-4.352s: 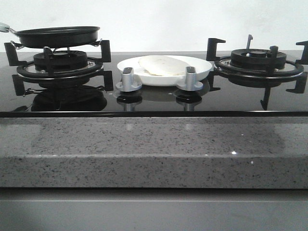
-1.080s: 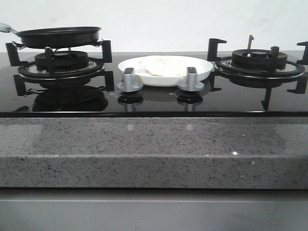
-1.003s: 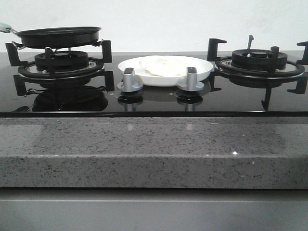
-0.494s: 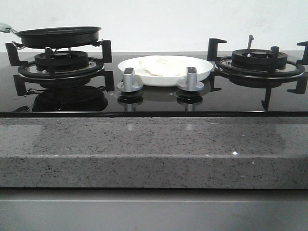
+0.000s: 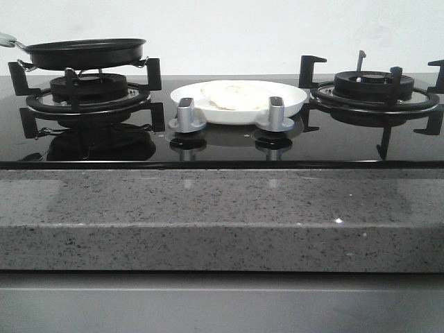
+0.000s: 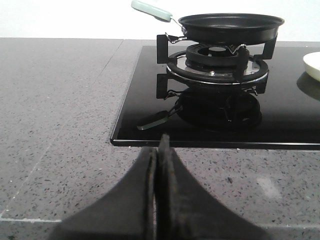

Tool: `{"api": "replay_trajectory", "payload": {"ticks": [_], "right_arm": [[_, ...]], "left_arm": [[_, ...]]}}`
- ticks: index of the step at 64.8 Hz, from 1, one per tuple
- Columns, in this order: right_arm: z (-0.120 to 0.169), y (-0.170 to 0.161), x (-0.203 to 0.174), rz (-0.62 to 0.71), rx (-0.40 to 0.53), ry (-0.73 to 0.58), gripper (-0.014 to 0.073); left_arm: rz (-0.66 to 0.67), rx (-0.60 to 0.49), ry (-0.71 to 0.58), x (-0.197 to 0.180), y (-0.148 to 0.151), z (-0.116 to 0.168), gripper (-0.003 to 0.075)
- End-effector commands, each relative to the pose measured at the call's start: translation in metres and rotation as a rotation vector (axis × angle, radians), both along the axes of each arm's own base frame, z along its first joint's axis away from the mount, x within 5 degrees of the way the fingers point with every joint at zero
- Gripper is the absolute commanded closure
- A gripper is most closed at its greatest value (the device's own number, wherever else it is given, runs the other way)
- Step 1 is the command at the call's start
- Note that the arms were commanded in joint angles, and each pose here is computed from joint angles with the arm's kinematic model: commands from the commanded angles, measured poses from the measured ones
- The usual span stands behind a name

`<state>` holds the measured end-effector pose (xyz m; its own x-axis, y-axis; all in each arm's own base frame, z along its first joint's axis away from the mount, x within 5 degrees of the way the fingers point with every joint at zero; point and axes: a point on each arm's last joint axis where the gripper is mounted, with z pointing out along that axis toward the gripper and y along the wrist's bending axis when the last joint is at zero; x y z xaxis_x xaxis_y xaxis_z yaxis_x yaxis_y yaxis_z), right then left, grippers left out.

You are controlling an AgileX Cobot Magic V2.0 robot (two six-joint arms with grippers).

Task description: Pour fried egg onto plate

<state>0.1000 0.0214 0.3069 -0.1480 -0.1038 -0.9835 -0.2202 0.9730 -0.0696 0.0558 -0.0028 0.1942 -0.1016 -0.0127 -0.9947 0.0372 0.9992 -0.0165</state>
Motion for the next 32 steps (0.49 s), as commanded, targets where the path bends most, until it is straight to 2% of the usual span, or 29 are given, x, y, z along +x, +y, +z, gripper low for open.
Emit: {"api": "replay_trajectory", "payload": {"ticks": [1,8,20,32], "right_arm": [[0.006,-0.004,-0.005,-0.024,0.027,-0.155,0.0652],[-0.022,-0.011,-0.017,-0.088,0.057,-0.19,0.0652],[-0.077,-0.019,-0.034,-0.178,0.049,-0.179,0.0652],[-0.104,-0.02,-0.044,-0.188,0.053,-0.202,0.0652]], "left_arm": [[0.001,-0.023,-0.103,-0.001,0.0,0.008,0.0739],[0.001,-0.023,-0.103,-0.001,0.0,0.008,0.0739],[0.001,-0.023,-0.103,-0.001,0.0,0.008,0.0739],[0.001,-0.023,-0.103,-0.001,0.0,0.008,0.0739]]}}
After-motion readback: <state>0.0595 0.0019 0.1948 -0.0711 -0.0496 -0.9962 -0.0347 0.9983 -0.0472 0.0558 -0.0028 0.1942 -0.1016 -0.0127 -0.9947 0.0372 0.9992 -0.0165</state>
